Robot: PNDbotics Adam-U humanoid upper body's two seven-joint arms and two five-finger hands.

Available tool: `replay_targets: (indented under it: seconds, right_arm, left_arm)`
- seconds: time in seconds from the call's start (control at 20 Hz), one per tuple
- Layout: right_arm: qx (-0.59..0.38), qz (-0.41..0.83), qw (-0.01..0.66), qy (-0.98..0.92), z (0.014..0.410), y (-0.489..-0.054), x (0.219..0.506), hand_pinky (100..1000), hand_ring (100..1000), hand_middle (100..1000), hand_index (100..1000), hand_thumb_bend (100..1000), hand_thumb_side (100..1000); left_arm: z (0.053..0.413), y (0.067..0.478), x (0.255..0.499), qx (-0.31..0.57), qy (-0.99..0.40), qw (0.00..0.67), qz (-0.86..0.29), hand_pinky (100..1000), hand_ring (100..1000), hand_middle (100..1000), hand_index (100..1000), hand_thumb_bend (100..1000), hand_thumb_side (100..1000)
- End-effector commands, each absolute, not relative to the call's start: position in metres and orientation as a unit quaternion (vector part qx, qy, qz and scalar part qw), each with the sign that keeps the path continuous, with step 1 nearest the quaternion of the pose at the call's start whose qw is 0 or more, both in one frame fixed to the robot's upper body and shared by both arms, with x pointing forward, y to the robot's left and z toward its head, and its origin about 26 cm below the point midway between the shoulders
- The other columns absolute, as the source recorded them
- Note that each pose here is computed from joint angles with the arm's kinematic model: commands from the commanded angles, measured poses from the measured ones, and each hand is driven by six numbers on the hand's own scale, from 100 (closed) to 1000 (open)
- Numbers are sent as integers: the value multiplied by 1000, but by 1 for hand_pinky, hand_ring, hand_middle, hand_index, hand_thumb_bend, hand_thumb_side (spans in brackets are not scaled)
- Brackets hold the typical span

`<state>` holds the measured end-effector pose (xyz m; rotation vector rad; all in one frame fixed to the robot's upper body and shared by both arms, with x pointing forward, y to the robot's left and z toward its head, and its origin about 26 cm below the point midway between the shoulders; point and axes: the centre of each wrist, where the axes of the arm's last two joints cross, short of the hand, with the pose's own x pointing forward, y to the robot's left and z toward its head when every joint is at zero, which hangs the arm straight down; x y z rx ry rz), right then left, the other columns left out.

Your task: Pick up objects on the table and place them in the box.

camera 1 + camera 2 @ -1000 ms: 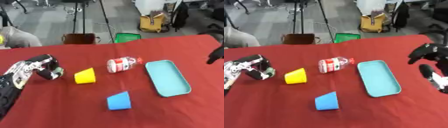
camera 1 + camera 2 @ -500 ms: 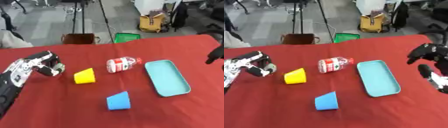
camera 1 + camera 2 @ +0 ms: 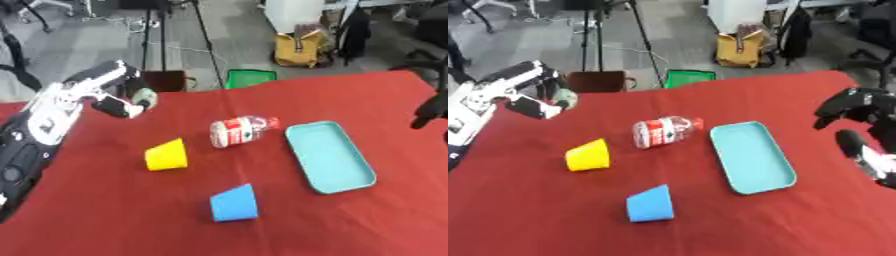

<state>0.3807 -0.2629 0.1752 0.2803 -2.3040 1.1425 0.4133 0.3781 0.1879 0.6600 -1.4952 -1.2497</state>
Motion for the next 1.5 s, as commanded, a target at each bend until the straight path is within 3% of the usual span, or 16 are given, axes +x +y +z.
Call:
replay_targets:
  seconds: [0.05,0.55,0.6,0.65,0.9,1.5]
  right_arm:
    - [106,465,221,-851,184,-262,382,604,598,639,733,237,475]
    - [137,466,193,-853,193,-240,381,607,600,641,734,243,475]
    - [140,465,189,-853,195,-238,381,608,600,642,734,258,519]
    - [142,464,185,-854,196,-236,381,608,600,641,734,244,475]
    - [148,462,176,-857,201,-232,379,609,601,641,735,244,475]
    - [177,453,141,-862,213,-212,372,613,604,643,736,248,475]
  left_arm:
    - [207,367,417,268,-635,495,-529,447,483,346,386,100,135]
    - [192,314,442,218,-652,469,-555,435,484,354,393,100,156]
    - [189,310,443,218,-654,467,-553,435,484,354,393,100,156]
    - [187,306,445,220,-657,464,-551,434,484,360,399,100,150]
    - [177,294,449,234,-670,447,-545,433,487,364,403,100,143]
    - [164,270,456,263,-697,407,-528,439,520,467,494,100,112]
